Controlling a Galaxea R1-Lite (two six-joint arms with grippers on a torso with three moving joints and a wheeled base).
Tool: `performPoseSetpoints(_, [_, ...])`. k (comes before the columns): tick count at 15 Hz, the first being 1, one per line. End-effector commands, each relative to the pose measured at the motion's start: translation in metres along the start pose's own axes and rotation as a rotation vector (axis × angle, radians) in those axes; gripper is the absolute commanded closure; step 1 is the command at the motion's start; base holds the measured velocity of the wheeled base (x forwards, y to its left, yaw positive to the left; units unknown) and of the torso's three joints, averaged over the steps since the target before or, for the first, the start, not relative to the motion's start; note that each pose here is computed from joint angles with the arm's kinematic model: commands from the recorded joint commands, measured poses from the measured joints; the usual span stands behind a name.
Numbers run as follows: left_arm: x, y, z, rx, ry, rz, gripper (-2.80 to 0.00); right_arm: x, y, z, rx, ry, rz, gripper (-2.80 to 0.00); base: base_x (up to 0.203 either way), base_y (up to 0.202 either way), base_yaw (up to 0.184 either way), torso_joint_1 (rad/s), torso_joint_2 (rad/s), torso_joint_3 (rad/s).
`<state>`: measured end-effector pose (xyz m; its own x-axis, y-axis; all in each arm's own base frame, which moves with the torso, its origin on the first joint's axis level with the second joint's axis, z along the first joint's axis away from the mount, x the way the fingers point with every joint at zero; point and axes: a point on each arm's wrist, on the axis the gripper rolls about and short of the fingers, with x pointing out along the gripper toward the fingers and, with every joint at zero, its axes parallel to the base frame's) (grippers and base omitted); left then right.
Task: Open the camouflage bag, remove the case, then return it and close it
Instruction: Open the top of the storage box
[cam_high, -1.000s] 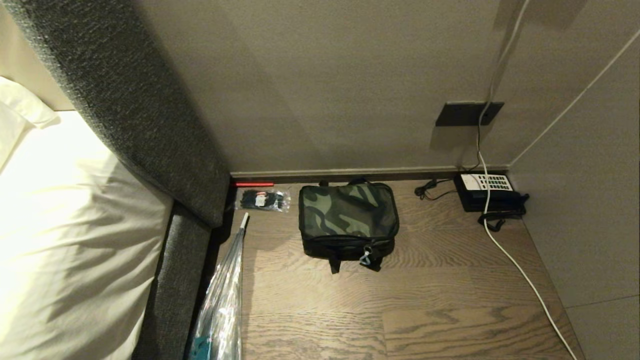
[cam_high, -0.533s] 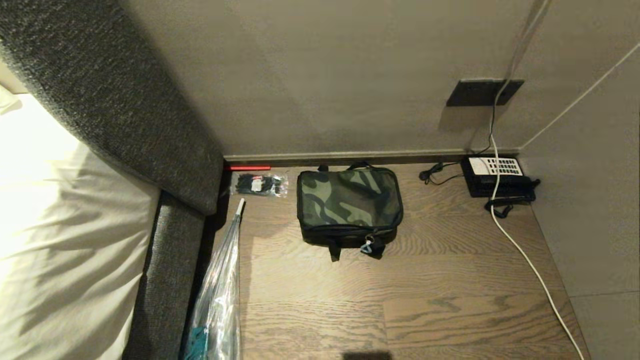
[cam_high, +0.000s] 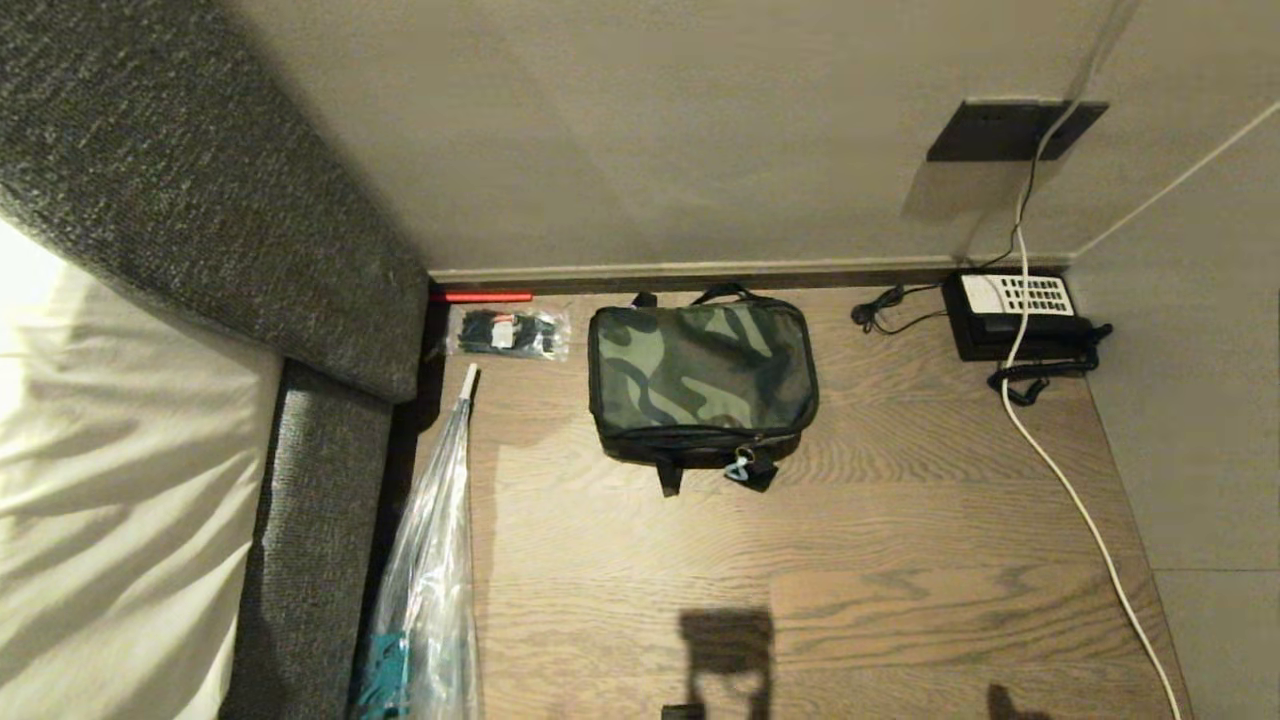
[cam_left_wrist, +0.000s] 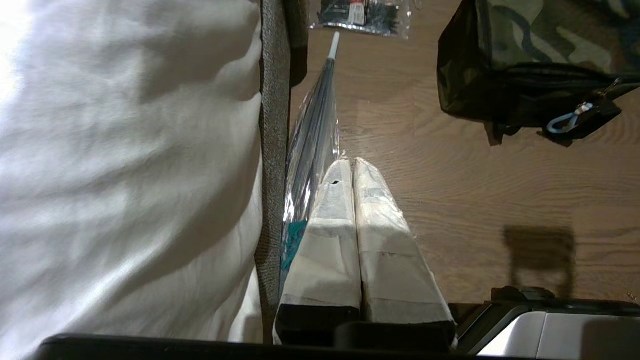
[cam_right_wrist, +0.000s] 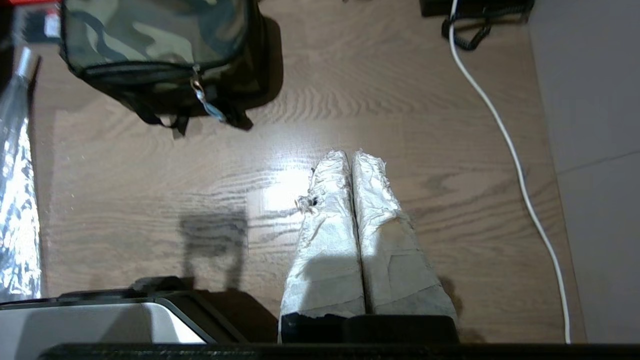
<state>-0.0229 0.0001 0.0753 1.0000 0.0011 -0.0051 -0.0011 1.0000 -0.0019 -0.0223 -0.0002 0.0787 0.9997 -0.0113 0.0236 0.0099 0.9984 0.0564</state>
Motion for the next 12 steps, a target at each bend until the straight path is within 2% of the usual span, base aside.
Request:
performPoseSetpoints(1, [-0.0001,0.0000,-0.0002,-0.001,-0.001,0.000,0.00,0.0009,-0.0002,-0.0038,0.000,0.013,-0.002,0.00,0.000,0.000,0.000,0.002,0.00,-0.191])
performPoseSetpoints(12, [-0.0001,0.0000,-0.0002,-0.001,0.000,0.000,0.00,0.0009,-0.0002,-0.0038,0.000,0.013,-0.001,0.00,0.000,0.000,0.000,0.003,0.00,-0.196])
